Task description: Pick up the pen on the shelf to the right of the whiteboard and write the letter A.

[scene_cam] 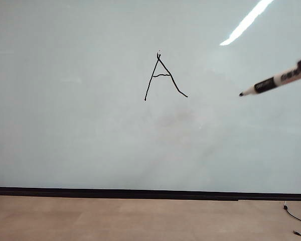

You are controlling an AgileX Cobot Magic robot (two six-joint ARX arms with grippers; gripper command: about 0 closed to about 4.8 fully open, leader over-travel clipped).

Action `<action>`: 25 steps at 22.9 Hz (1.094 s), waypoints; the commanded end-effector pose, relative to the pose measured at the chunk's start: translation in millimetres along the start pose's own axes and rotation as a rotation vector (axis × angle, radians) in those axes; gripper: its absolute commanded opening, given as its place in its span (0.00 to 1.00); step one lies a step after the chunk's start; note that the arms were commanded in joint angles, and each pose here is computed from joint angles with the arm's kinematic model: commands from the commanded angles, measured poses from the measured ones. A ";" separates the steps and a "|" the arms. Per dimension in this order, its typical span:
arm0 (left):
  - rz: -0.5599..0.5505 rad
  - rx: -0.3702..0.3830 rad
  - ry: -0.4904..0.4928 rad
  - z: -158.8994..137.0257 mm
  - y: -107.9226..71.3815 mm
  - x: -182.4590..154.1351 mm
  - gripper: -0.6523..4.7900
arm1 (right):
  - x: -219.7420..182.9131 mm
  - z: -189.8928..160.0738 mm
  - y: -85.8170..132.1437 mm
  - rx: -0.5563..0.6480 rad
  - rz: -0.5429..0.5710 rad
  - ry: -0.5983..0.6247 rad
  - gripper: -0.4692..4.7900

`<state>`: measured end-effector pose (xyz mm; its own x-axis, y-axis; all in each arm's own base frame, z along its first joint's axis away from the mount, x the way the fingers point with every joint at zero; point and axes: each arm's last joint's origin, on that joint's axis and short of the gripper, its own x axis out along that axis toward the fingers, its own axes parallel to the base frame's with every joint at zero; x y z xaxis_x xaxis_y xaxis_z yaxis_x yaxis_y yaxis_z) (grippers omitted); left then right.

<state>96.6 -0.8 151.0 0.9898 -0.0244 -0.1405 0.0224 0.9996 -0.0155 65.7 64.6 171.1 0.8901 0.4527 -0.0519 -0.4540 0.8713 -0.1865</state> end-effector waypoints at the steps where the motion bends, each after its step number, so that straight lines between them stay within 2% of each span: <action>1: 0.000 0.004 -0.010 1.5 0.0 -0.2 0.11 | 3.2 -3.7 2.3 0.050 -0.001 -0.066 0.08; 6: 0.000 0.005 -0.010 1.5 0.0 -0.2 0.11 | 5.7 -11.6 -3.3 0.033 -0.082 -0.002 0.08; 9: 0.000 0.005 -0.010 1.5 0.0 -0.2 0.11 | 8.2 -11.6 -15.9 0.046 -0.178 -0.007 0.08; 16: 0.000 0.005 -0.010 1.5 0.0 -0.2 0.11 | 7.3 -17.7 -49.3 0.103 -0.279 0.001 0.08; 21: 0.000 0.005 -0.010 1.5 -0.1 -0.2 0.11 | -2.3 -24.8 -72.7 0.193 -0.511 0.033 0.08; 25: 0.000 0.005 -0.010 1.5 0.0 -0.2 0.11 | -4.1 -27.3 -75.2 0.200 -0.532 0.054 0.08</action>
<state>96.6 -0.8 151.1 0.9898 -0.0240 -0.1401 0.0221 0.9996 -0.0150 97.4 -8.5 156.4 0.9949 -0.0753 -0.0665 0.0744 0.9971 -0.0154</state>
